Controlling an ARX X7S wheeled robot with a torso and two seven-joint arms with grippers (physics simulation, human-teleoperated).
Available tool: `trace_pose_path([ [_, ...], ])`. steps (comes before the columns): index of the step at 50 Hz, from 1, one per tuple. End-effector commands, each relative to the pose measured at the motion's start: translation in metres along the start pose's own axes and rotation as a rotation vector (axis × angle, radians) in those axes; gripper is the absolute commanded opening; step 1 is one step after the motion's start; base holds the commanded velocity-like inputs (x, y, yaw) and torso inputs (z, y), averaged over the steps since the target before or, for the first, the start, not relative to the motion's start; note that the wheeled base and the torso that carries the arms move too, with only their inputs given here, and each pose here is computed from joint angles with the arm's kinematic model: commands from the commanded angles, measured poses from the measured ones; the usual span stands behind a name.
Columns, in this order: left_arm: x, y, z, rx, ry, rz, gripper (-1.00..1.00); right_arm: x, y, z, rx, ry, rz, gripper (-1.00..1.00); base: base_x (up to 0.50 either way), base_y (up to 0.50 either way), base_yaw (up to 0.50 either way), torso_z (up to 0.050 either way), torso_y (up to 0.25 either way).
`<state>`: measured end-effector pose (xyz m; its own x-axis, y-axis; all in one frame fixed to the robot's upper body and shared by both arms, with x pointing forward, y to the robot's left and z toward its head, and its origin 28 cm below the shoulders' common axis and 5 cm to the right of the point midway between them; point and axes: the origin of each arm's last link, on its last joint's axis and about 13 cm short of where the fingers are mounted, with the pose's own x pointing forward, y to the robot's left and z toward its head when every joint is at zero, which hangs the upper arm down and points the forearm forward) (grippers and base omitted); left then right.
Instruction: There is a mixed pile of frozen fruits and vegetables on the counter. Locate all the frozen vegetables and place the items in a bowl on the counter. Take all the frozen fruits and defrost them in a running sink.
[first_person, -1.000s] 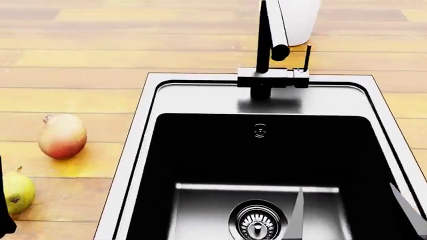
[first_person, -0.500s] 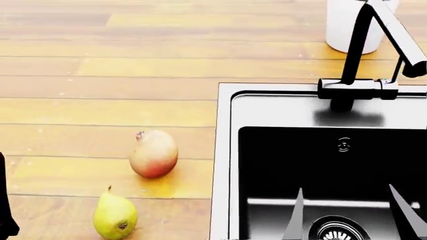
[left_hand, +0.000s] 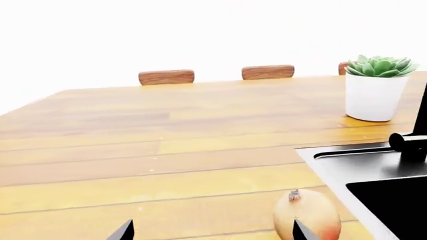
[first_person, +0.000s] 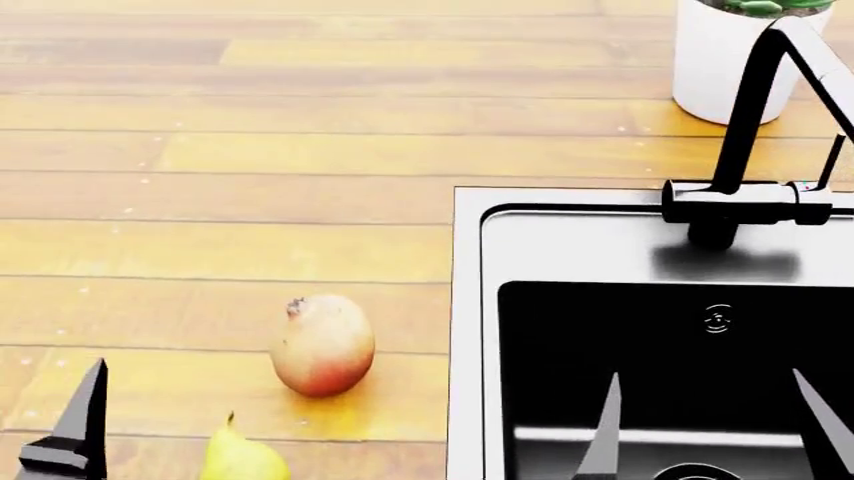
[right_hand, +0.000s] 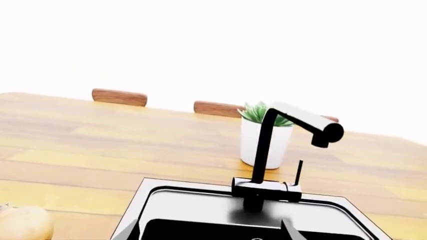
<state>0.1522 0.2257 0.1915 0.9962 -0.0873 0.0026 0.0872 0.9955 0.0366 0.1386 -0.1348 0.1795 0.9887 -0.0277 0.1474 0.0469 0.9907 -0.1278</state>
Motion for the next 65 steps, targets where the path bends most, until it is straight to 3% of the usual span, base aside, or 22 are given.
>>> trace_pose_path([
  [1,-0.012,-0.024,0.003,-0.004,-0.010,-0.098,1.00,0.004,-0.001,0.002,0.024,-0.028,-0.009,1.00,0.00,0.00,0.00,0.000,0.000],
  [8,-0.014,-0.039,-0.004,-0.035,0.046,-0.160,1.00,0.004,0.001,-0.001,0.023,-0.008,0.000,1.00,0.00,0.00,0.00,0.000,0.000],
  [21,-0.015,-0.051,-0.008,-0.091,0.090,-0.215,1.00,0.004,0.004,-0.005,0.015,0.024,0.026,1.00,0.00,0.00,0.00,0.000,0.000],
  [32,-0.013,-0.056,-0.022,-0.085,0.132,-0.213,1.00,0.005,0.004,-0.006,0.020,0.028,0.022,1.00,0.00,0.00,0.00,0.000,0.000],
  [35,-0.014,-0.058,-0.029,-0.039,0.140,-0.192,1.00,0.005,0.004,-0.006,0.018,0.028,0.025,1.00,0.00,0.00,0.00,0.000,0.000],
  [48,-0.004,-0.065,-0.054,-0.069,0.217,-0.181,1.00,0.005,0.004,-0.006,0.019,0.030,0.023,1.00,0.00,0.00,0.00,0.000,0.000],
  [65,0.018,-0.066,-0.058,-0.089,0.249,-0.158,1.00,0.006,0.007,-0.009,0.018,0.045,0.042,1.00,0.00,0.00,0.00,0.000,0.000],
])
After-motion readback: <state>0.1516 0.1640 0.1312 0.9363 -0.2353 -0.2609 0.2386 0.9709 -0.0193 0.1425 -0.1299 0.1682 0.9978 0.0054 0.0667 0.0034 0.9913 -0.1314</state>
